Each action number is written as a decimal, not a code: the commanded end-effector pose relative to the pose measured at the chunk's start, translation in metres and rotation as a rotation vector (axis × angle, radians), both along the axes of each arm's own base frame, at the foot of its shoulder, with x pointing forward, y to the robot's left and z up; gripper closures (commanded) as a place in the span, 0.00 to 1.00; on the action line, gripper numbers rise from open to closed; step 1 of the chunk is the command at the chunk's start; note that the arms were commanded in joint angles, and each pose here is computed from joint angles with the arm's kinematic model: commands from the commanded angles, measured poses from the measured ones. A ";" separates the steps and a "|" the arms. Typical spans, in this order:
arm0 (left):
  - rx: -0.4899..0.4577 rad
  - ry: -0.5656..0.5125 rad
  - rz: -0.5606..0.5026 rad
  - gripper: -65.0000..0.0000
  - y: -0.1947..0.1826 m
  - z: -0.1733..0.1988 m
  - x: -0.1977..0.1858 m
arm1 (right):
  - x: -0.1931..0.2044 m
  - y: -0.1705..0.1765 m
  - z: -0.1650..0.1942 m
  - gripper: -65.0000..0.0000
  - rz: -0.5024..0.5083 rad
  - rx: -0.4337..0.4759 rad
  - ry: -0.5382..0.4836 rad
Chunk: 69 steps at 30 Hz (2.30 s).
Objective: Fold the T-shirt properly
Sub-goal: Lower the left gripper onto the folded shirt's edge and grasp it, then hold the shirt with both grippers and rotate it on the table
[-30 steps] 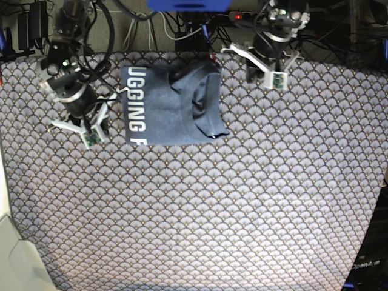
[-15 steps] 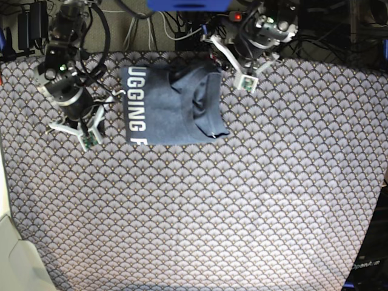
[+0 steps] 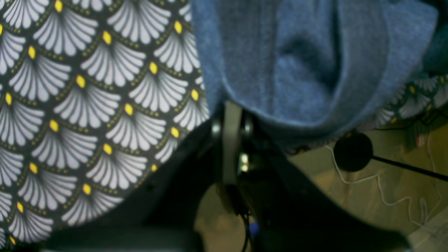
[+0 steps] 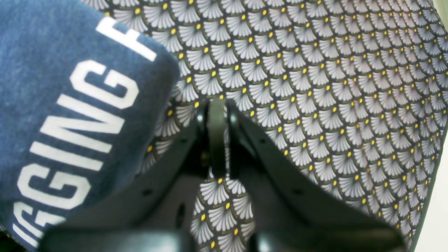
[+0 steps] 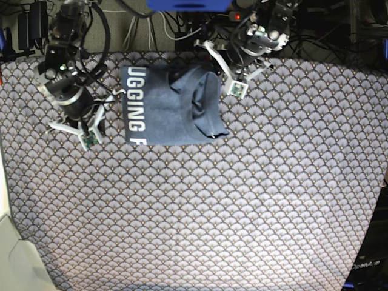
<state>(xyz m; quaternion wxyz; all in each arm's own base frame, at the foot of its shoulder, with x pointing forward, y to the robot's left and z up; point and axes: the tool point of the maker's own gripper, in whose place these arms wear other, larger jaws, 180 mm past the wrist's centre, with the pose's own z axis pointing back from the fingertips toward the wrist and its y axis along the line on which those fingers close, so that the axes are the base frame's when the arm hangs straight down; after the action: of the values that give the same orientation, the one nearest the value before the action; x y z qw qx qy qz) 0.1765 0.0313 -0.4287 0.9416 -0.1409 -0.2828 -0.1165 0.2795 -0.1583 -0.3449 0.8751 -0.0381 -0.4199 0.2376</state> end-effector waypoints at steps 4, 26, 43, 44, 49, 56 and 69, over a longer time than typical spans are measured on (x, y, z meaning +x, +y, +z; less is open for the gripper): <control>-0.023 -0.035 0.011 1.00 -0.007 0.009 0.016 | 0.004 0.003 0.002 1.00 0.007 0.022 -0.020; -0.101 -0.137 0.245 1.00 0.009 0.032 0.108 | 0.013 0.015 -0.037 1.00 0.039 0.061 0.084; -0.120 -0.188 0.385 1.00 0.043 0.052 0.154 | -0.028 0.042 -0.064 1.00 0.119 0.070 0.187; -0.109 -0.184 0.397 1.00 0.052 0.052 0.147 | -0.027 0.041 -0.063 1.00 0.118 0.071 0.182; -0.056 -0.110 0.410 1.00 0.071 0.043 0.108 | 0.000 0.032 -0.047 1.00 0.120 0.042 0.121; -0.035 0.000 0.402 1.00 0.069 0.015 0.064 | 0.040 0.024 -0.023 1.00 0.127 0.015 0.040; -0.078 0.031 0.257 1.00 0.015 0.012 0.057 | 0.055 0.020 -0.037 1.00 0.116 0.028 0.080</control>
<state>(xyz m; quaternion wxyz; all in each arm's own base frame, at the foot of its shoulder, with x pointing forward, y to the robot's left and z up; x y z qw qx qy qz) 0.2253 0.0459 -0.4247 0.9519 -0.1401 -0.2720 0.0161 0.3264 -0.1386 -0.3939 0.8850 0.0091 -0.3687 0.2841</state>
